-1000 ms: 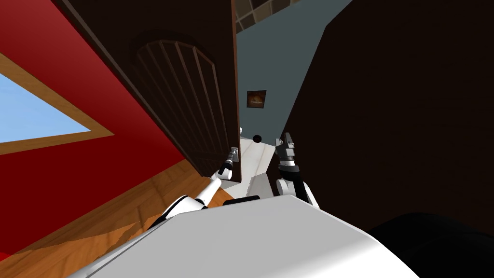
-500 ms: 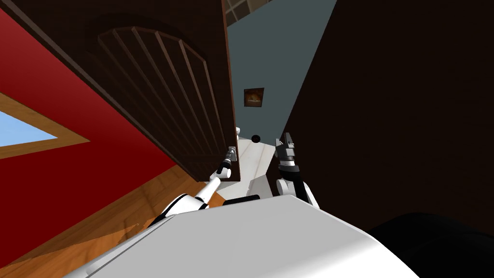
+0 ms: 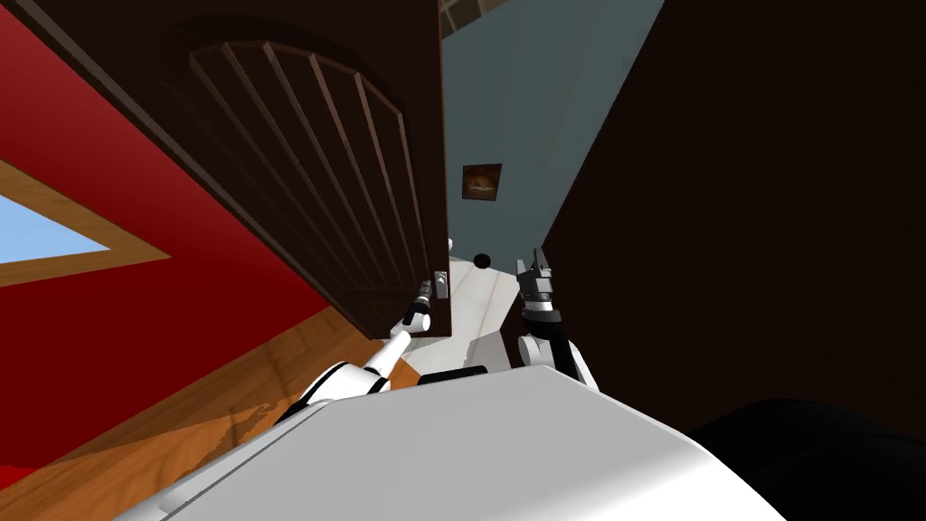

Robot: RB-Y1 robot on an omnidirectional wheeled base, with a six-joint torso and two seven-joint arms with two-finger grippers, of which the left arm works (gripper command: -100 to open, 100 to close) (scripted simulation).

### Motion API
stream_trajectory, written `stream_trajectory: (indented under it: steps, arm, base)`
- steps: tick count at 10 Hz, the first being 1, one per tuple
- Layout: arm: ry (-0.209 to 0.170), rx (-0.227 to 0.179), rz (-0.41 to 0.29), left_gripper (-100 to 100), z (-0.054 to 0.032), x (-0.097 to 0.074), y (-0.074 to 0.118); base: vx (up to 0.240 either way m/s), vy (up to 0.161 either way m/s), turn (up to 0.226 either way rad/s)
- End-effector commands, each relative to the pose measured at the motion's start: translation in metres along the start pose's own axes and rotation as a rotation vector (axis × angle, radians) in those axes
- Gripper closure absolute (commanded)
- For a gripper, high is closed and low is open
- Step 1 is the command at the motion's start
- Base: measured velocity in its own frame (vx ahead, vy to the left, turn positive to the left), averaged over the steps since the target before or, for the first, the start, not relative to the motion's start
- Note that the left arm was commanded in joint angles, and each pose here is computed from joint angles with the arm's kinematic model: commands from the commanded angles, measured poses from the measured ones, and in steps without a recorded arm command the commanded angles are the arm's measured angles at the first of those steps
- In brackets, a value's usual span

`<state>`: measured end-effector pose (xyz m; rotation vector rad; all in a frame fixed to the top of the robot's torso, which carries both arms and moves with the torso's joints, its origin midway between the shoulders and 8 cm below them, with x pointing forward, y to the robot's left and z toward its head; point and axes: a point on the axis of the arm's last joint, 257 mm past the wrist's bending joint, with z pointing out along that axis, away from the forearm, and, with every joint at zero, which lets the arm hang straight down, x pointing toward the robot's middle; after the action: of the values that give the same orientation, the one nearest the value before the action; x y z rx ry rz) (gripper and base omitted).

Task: Push the door open

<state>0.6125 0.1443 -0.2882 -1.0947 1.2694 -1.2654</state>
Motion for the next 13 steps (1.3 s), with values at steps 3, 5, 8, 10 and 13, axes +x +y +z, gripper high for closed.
stream_trajectory:
  steps: [3, 5, 8, 10, 13]
  arm:
    - [0.003, -0.02, -0.015, -100, 0.0007, 0.004, 0.004]
    - [0.008, -0.033, -0.033, -100, 0.0012, 0.011, 0.006]
    - [0.0, -0.033, -0.028, -100, 0.0005, 0.005, 0.007]
    - [-0.006, -0.03, -0.023, -100, 0.0001, 0.001, 0.007]
    - [-0.014, -0.025, -0.023, -100, -0.0015, -0.003, 0.007]
  base:
    - [-0.215, -0.072, 0.046]
    - [-0.265, -0.091, 0.05]
    - [-0.086, -0.046, 0.006]
    - [0.198, -0.017, -0.021]
    - [0.236, -0.033, -0.032]
